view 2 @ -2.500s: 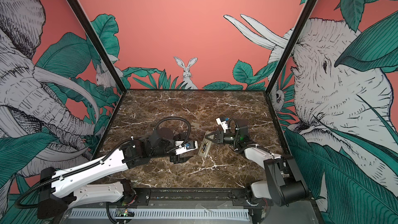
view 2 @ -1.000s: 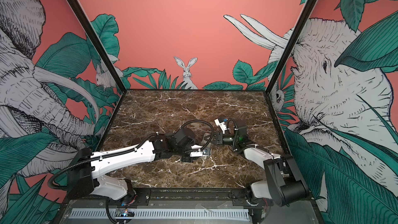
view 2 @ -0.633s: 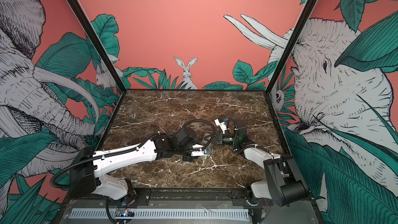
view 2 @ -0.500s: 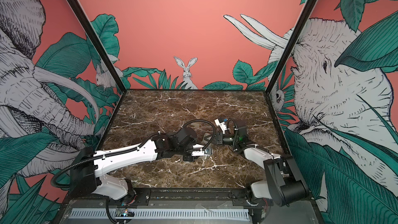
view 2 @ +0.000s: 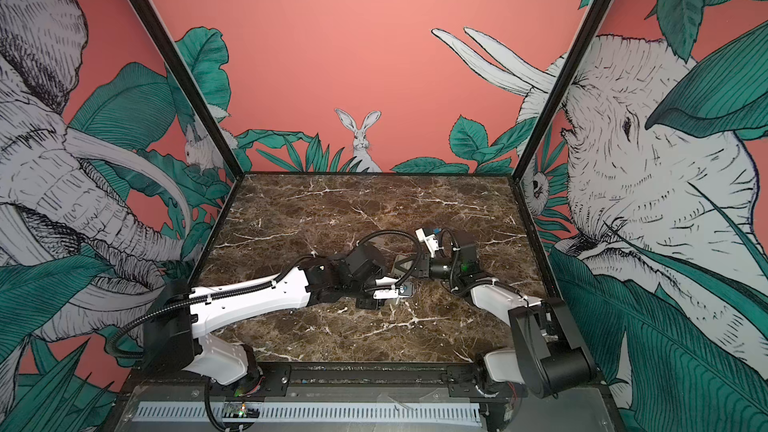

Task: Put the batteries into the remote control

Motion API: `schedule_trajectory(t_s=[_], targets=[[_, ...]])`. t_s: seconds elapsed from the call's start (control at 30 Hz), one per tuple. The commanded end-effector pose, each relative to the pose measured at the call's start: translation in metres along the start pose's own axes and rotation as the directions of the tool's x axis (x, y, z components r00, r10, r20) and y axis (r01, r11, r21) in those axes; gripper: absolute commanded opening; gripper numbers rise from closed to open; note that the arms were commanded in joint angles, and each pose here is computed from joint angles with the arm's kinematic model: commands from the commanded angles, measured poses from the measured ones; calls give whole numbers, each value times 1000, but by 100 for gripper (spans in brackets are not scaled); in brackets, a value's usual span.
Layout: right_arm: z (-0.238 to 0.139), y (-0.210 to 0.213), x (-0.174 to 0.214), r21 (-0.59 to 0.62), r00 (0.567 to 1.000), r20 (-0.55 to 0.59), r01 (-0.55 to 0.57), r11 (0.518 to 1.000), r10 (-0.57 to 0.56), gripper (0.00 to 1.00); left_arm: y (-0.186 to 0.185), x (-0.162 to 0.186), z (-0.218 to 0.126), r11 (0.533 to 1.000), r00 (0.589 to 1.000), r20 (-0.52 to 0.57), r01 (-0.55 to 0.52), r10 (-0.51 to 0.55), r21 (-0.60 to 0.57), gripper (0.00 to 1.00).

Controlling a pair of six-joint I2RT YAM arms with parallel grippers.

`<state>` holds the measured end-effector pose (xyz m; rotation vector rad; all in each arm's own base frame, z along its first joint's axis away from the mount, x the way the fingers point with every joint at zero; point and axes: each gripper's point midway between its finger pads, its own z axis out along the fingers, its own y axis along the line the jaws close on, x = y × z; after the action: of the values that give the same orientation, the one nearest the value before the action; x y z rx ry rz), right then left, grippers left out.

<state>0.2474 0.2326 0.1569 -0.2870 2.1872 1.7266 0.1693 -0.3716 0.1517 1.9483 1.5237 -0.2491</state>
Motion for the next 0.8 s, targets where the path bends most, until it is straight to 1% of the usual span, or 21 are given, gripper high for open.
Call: schedule_trajectory(t_s=[0.0, 0.27, 0.37, 0.43, 0.77], targets=[[2, 26, 7, -99, 997, -57, 44, 994, -50, 0, 13, -8, 4, 999, 1000, 5, 3, -3, -50, 16], [3, 31, 6, -123, 997, -56, 42, 991, -49, 0, 18, -5, 10, 997, 1000, -11, 8, -9, -75, 16], [4, 34, 5, -139, 997, -56, 38, 990, -47, 0, 20, 0, 14, 996, 999, -33, 9, -12, -85, 16], [5, 39, 4, -161, 997, -50, 54, 986, -62, 0, 20, 2, 15, 996, 999, -43, 10, -13, -87, 16], [9, 44, 6, -187, 996, -63, 53, 981, -66, 0, 21, 10, 15, 994, 998, -68, -15, 7, -112, 16]])
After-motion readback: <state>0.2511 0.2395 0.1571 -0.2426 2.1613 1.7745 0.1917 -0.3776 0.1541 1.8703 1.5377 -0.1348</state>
